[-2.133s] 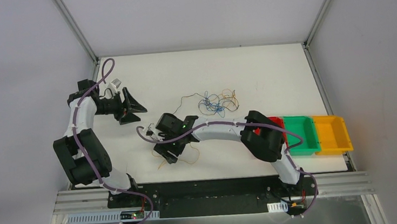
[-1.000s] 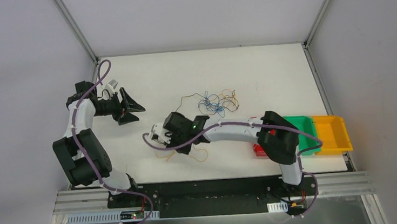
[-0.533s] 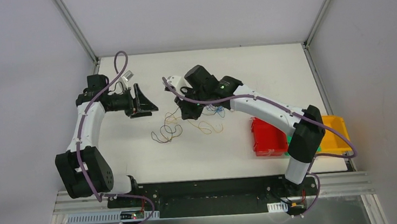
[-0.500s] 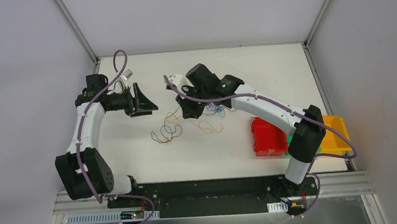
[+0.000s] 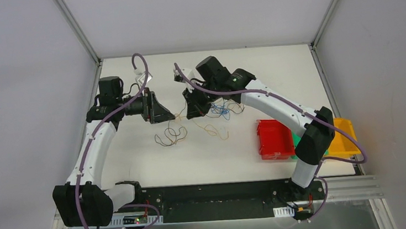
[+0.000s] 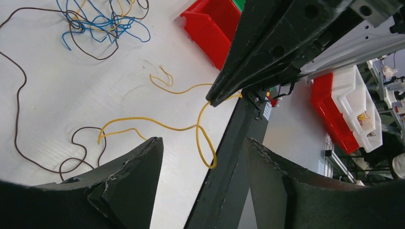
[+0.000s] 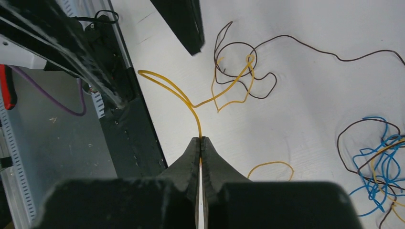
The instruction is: Untangle the cables
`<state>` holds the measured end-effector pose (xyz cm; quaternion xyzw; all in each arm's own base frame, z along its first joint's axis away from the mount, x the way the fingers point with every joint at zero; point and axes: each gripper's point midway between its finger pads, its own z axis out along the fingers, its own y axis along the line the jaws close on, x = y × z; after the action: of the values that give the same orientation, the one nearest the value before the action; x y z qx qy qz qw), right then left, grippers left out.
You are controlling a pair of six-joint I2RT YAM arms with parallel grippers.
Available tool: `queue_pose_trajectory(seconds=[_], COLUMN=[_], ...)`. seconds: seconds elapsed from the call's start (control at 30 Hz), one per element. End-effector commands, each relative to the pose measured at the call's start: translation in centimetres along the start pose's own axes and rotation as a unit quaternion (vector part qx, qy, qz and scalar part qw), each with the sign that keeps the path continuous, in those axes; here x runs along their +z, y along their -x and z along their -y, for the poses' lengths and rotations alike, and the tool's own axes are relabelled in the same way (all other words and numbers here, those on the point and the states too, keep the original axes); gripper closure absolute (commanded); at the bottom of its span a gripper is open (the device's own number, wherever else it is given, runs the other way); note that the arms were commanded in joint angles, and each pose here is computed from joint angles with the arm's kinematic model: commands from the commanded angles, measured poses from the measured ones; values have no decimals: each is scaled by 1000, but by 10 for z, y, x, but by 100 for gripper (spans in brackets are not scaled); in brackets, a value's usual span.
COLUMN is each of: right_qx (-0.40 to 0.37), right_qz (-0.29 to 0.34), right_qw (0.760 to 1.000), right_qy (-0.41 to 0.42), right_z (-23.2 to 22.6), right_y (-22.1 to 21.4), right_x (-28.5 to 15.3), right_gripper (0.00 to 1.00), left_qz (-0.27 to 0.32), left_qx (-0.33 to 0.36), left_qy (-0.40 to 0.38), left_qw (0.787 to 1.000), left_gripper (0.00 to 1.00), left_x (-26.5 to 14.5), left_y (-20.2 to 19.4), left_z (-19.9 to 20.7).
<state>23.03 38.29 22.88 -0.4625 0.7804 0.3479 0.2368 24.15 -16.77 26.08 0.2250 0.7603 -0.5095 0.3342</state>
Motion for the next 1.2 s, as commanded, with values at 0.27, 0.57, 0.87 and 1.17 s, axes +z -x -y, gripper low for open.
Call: queue_pose_trajectory(seconds=[0.27, 0.57, 0.87, 1.17], right_qx=[25, -73, -191, -214], right_qz=[52, 185, 270, 321], right_qw=[997, 976, 943, 918], right_qy=[52, 89, 23, -94], right_z=[-22, -46, -54, -19], right_y=[26, 70, 99, 120], right_x=[-27, -70, -59, -72], right_gripper=[100, 6, 5, 15], left_qz=[26, 63, 88, 102], left_qx=[38, 52, 57, 48], left_qy=[-9, -56, -83, -97], left_qw=[999, 995, 991, 989], left_gripper=[100, 100, 100, 100], left_x=[17, 5, 0, -5], left_y=[25, 77, 111, 129], left_z=[24, 80, 115, 132])
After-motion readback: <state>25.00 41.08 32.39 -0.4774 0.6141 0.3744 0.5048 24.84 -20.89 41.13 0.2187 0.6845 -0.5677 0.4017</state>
